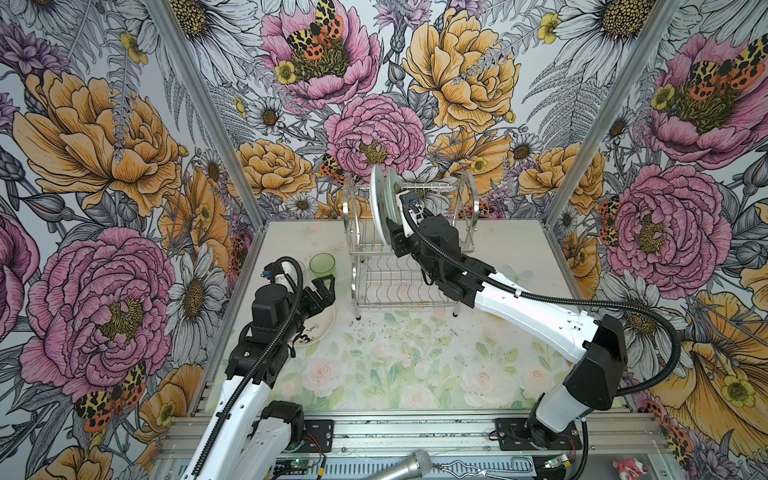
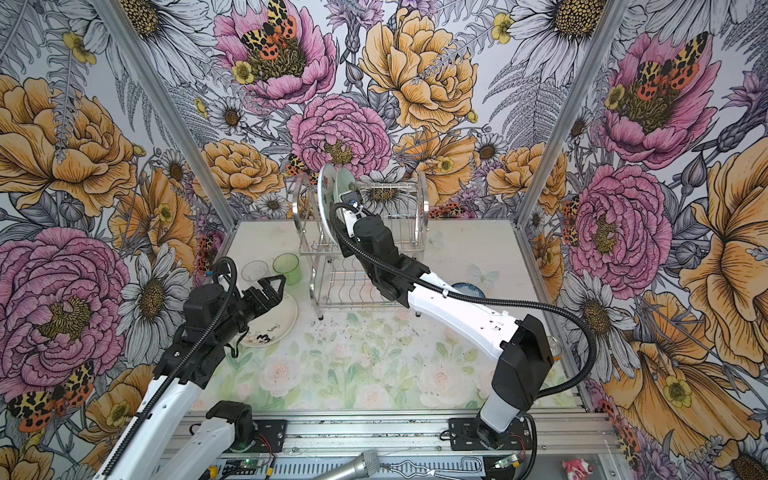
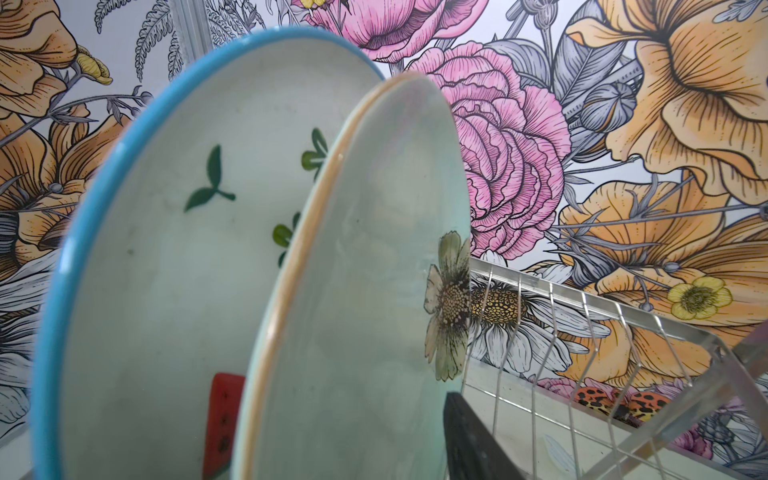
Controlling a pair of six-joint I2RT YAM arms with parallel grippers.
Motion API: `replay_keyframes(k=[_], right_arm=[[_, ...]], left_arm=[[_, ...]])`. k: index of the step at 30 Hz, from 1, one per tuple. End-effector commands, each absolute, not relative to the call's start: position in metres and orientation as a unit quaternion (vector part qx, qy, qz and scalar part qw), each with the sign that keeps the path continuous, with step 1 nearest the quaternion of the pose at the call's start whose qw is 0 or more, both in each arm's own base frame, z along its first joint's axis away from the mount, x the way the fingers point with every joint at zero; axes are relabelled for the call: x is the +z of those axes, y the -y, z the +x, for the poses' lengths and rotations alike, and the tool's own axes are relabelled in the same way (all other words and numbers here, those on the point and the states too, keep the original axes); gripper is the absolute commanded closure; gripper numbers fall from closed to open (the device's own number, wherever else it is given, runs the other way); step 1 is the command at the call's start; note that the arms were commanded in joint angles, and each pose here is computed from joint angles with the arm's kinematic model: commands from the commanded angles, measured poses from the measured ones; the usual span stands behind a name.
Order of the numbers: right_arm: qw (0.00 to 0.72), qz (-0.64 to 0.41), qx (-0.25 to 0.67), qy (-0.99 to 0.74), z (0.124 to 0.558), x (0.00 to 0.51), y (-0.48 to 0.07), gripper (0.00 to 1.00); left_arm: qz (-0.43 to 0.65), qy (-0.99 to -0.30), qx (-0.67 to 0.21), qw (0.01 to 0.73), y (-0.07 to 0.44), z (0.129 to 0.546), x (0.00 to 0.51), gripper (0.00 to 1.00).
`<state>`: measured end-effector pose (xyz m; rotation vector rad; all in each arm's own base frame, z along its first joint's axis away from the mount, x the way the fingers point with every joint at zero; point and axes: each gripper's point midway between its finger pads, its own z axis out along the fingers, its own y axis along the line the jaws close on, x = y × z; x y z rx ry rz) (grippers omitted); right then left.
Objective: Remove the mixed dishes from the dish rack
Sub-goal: 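Lower the right gripper fingers over the pale green plate rim and close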
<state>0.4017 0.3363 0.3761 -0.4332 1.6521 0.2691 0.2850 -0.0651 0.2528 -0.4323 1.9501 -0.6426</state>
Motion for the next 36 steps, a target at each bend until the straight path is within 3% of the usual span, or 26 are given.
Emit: replay_keyframes(k=[1,27,36], right_arm=[[0.663,-0.169,0.111,-0.721,0.4089,0.3892,-0.3274,0.49],[0.667,-0.159,0.105,-0.720,0.4094,0.3915,-0.3237,0.65],[0.671,-0.157,0.104,-0.717,0.4097,0.3945,-0.3227,0.79]], left_arm=[[-0.180,-0.798,-0.262,0.512,0.0620,0.2891,0.2591,0.01],[-0.184,-0.798,-0.269,0.507,0.0626,0.2898,0.2581,0.01],[-0.183,-0.799,-0.270,0.506,0.0632,0.2895,0.2574,0.01]])
